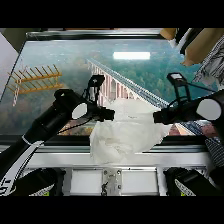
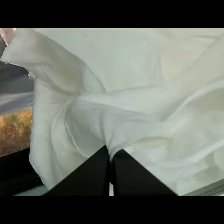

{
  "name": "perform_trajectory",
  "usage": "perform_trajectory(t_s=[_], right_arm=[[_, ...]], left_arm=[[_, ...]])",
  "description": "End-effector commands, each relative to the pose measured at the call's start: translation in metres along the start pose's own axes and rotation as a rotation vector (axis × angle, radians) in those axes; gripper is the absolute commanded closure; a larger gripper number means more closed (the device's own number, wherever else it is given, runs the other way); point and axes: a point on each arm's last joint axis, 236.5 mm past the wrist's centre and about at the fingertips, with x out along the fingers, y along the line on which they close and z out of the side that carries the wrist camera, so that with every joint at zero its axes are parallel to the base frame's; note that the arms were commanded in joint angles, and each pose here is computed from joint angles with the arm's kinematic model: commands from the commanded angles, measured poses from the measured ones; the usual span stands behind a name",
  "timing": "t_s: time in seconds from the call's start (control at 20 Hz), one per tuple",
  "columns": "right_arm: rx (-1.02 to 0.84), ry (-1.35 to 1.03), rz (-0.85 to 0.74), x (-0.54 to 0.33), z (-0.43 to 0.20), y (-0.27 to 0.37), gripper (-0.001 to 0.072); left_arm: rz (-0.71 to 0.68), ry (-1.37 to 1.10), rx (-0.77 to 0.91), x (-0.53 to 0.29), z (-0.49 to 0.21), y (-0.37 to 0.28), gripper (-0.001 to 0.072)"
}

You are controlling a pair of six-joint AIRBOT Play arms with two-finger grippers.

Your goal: Fold the clothes and pants, and hang the long-sleeved shirts on hangers.

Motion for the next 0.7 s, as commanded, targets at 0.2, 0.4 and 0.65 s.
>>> perform_trajectory(t_s=[0.2, 0.4, 0.65], right_arm=[[-0.006, -0.043, 0.01, 0.021, 0.001, 0.019, 0.0696], [-0.008, -0.043, -0.002, 0.021, 0.001, 0.016, 0.0696], [-0.006, -0.04, 0.007, 0.021, 0.0, 0.018, 0.0696]], left_arm=[[0.043, 0.019, -0.06, 0.022, -0.035, 0.028, 0.0694], [-0.072, -0.034, -0.074, 0.009, -0.031, 0.004, 0.0693], [-0.125, 0.001, -0.045, 0.003, -0.045, -0.014, 0.0305]])
